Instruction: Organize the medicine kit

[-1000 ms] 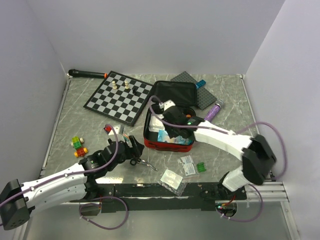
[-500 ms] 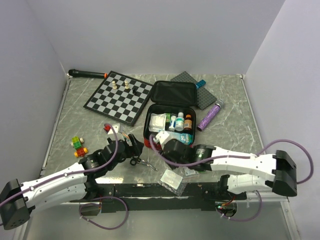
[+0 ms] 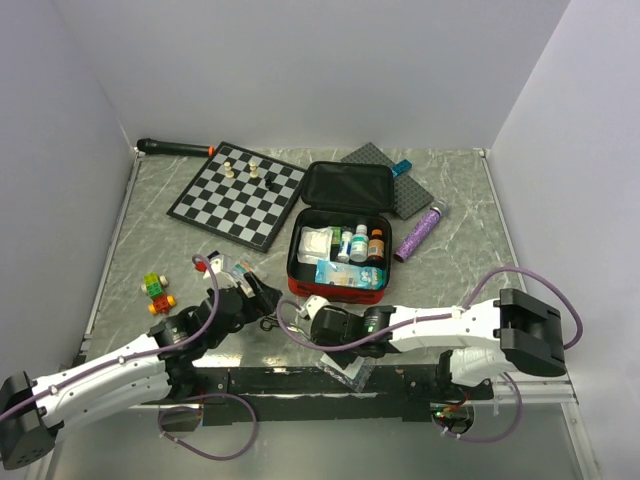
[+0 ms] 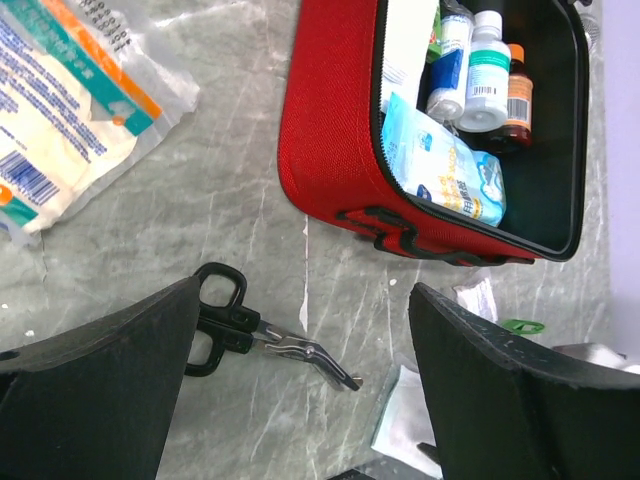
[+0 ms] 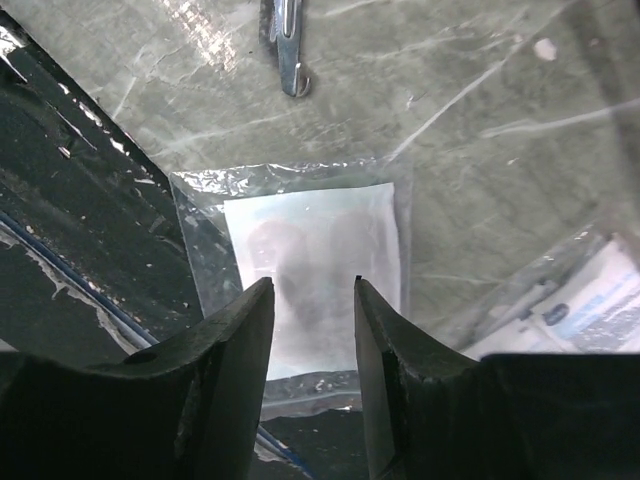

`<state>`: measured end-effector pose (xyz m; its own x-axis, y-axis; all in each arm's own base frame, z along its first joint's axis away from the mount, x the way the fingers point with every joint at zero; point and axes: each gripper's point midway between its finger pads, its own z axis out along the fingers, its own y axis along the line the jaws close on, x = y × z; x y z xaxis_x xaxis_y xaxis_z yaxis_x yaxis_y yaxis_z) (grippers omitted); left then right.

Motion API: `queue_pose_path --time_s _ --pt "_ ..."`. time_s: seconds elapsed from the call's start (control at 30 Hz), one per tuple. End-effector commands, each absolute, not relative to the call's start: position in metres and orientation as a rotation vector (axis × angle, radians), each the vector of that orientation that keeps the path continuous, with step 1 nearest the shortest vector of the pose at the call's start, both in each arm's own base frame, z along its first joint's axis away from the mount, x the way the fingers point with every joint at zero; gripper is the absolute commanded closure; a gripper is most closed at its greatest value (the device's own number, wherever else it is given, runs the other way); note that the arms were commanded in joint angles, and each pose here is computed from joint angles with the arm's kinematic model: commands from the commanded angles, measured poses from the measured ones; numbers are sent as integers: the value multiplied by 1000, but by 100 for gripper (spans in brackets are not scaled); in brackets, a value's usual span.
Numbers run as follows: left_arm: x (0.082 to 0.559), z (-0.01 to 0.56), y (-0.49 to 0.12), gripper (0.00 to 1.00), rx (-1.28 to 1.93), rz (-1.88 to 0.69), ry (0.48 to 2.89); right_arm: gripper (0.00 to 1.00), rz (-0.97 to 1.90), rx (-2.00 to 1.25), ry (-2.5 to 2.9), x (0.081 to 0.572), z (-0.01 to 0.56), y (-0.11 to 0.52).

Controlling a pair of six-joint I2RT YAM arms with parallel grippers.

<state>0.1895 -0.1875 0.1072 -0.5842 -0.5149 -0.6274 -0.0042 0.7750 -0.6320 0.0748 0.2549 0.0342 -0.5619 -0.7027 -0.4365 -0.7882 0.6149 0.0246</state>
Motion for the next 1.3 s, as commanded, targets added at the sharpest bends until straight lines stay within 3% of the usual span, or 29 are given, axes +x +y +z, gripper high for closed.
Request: queue_pose_path --time_s 0.0,0.33,0.53,0.63,0.97,1.27 --pt "188 108 -187 11 -439 -771 2089 54 373 -1156 2501 66 36 266" --pt "188 110 -191 11 -420 -774 2099 58 243 -1219 2690 50 4 259" --pt "185 107 -189 11 -439 -797 2093 84 199 -1130 2667 59 14 253" --pt "186 108 -186 11 -437 -780 2091 89 209 -1091 2608 69 37 259" --pt "199 147 -171 10 -421 -693 1997 89 256 -1047 2235 118 173 273" --pt "204 194 -132 9 -488 -610 1847 91 75 -920 2023 207 207 274"
